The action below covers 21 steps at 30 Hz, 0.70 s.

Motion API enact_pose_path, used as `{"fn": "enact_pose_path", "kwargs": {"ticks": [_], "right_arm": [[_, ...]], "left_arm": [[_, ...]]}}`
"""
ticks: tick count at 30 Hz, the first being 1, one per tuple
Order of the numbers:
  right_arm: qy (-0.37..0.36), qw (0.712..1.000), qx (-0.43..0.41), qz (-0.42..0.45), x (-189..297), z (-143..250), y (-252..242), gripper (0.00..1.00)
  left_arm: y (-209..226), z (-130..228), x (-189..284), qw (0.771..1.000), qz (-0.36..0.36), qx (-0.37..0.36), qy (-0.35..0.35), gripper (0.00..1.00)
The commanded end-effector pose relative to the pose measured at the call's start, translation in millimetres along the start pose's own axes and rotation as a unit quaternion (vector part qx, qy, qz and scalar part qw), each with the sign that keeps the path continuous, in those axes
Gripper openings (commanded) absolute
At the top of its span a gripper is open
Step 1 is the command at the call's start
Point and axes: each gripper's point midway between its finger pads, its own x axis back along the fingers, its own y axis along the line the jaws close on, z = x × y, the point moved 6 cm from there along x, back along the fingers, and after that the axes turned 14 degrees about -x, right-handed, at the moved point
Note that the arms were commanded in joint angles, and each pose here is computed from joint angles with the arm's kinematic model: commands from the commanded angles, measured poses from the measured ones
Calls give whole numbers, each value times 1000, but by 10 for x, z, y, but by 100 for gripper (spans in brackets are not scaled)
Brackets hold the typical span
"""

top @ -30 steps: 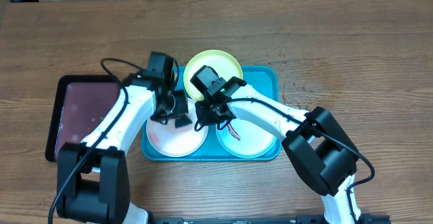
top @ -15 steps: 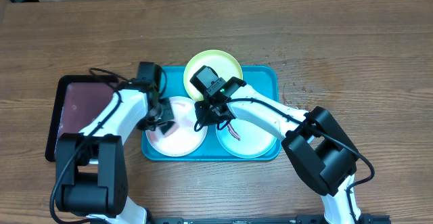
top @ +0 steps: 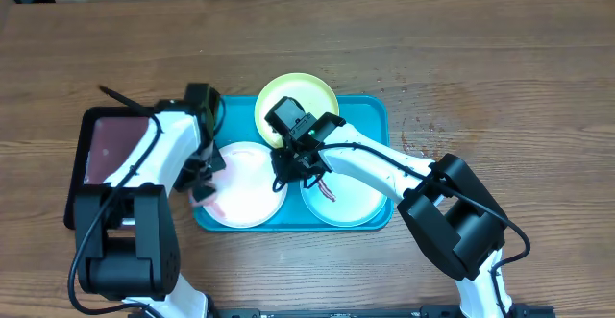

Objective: Clean dirty plates on tray and stack at the side
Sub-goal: 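Scrub the white plate with the sponge while the right gripper holds it, then move the sponge in the left gripper back over the dark tray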

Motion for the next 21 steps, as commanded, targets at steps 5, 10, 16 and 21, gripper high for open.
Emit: {"fn": "enact_pose_path", "kwargs": {"ticks": [5,10,16,21], "right_arm": [[-25,999,-6,26,24,-125,-140,4],[-32,999,-5,20,45,-158,-105,4],[-55,998,-2,20,113,-251,-46,4],[-69,997,-3,34,125,-286,-73,4]], "left_arm": [[123,-188,584,994,81,3,-73,4],[-266,1,636,962,254,-96,-37,4],[-495,244,303,951,282,-126,-9,4],[-611,381,10,952,276,-133,-12,4]]}}
